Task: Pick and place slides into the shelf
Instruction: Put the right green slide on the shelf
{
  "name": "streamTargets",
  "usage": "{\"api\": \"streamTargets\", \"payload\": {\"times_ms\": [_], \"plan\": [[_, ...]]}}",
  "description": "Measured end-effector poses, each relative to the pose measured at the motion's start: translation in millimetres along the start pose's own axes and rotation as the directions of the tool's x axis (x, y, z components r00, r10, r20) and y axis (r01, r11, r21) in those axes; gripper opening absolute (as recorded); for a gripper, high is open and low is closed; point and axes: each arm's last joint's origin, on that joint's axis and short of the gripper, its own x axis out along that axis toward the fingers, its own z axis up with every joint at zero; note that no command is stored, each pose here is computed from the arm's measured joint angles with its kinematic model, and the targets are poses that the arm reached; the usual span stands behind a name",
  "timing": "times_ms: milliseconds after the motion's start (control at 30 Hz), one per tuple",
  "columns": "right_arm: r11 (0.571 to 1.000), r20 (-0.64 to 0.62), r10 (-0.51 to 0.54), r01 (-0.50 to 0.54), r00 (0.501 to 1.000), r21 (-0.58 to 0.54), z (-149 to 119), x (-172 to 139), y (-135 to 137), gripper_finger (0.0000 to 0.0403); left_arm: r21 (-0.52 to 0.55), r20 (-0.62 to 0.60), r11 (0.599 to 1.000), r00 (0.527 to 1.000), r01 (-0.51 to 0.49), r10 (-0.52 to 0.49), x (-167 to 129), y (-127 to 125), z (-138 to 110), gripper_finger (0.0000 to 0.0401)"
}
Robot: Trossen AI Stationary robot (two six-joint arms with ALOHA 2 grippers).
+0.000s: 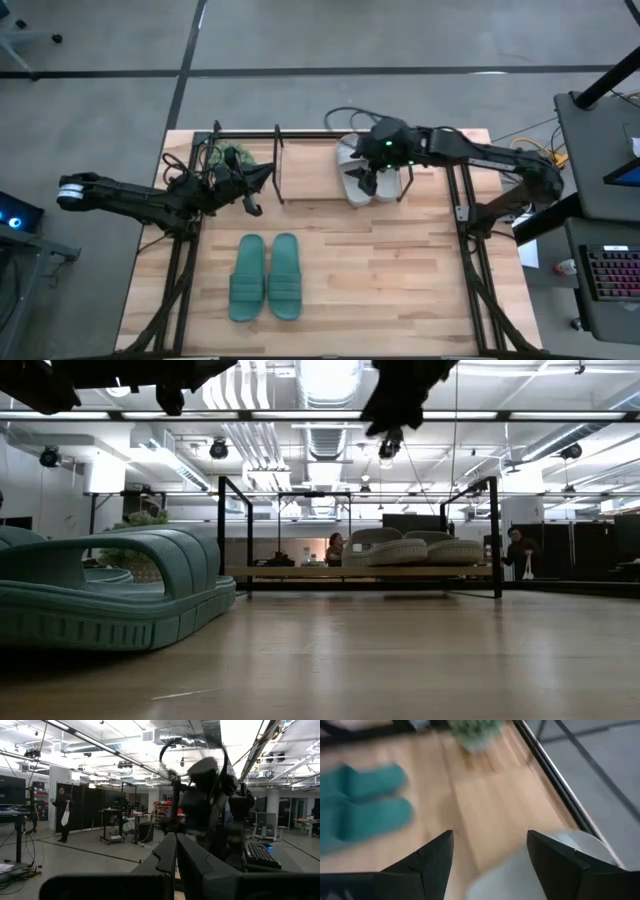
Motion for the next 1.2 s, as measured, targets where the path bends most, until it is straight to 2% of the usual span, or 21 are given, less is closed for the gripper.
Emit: {"api": "streamTargets", "payload": {"times_ms": [133, 300, 367, 433, 533, 633, 733, 800, 867, 933, 1033, 1200], "plan": [[0.993, 0.153, 0.102, -0.109, 0.983, 0.037, 4, -26, 9, 0.0238, 0.0, 0.0, 1.0, 1.0, 0.0, 0.0, 0, 0, 0, 0.0], [0.961, 0.343, 0.245, -0.274, 0.907, 0.036, 5, -54, 22, 0.0236, 0.0, 0.0, 1.0, 1.0, 0.001, -0.001, 0, 0, 0, 0.0], [0.945, 0.419, 0.289, -0.327, 0.861, 0.02, 4, -62, 29, 0.0236, -0.014, 0.001, 1.0, 1.0, 0.013, -0.013, 0, 0, 0, 0.0], [0.928, 0.498, 0.327, -0.372, 0.803, -0.009, 2, -69, 36, 0.0237, -0.115, 0.002, 0.993, 1.0, 0.021, -0.021, 0, -1, 0, 0.0], [0.9, 0.6, 0.371, -0.433, 0.708, -0.046, -4, -74, 45, 0.0233, -0.275, 0.002, 0.961, 1.0, 0.021, -0.021, 0, -1, 0, 0.0], [0.866, 0.665, 0.405, -0.496, 0.628, -0.059, -15, -71, 53, 0.0229, -0.281, 0.005, 0.958, 0.998, 0.062, -0.063, 0, -2, 0, 0.0], [0.831, 0.714, 0.425, -0.552, 0.556, -0.065, -27, -64, 59, 0.0228, -0.281, 0.013, 0.947, 0.987, 0.157, -0.159, 0, -5, 0, 0.0], [0.814, 0.737, 0.422, -0.578, 0.527, -0.053, -35, -58, 64, 0.0228, -0.282, 0.019, 0.932, 0.972, 0.228, -0.232, -1, -7, 1, 0.0], [0.801, 0.743, 0.41, -0.598, 0.529, -0.016, -42, -51, 68, 0.0228, -0.281, 0.027, 0.905, 0.945, 0.319, -0.325, -2, -10, 1, 0.0], [0.794, 0.732, 0.396, -0.607, 0.555, 0.031, -48, -44, 71, 0.0228, -0.298, 0.019, 0.88, 0.924, 0.371, -0.383, -2, -11, 0, 0.0], [0.789, 0.718, 0.381, -0.609, 0.582, 0.076, -54, -37, 76, 0.0228, -0.324, -0.042, 0.86, 0.902, 0.394, -0.429, -4, -12, -5, 0.0], [0.786, 0.712, 0.384, -0.613, 0.588, 0.082, -55, -35, 85, 0.0228, -0.339, -0.09, 0.828, 0.861, 0.446, -0.5, -4, -15, -7, 0.0]]}}
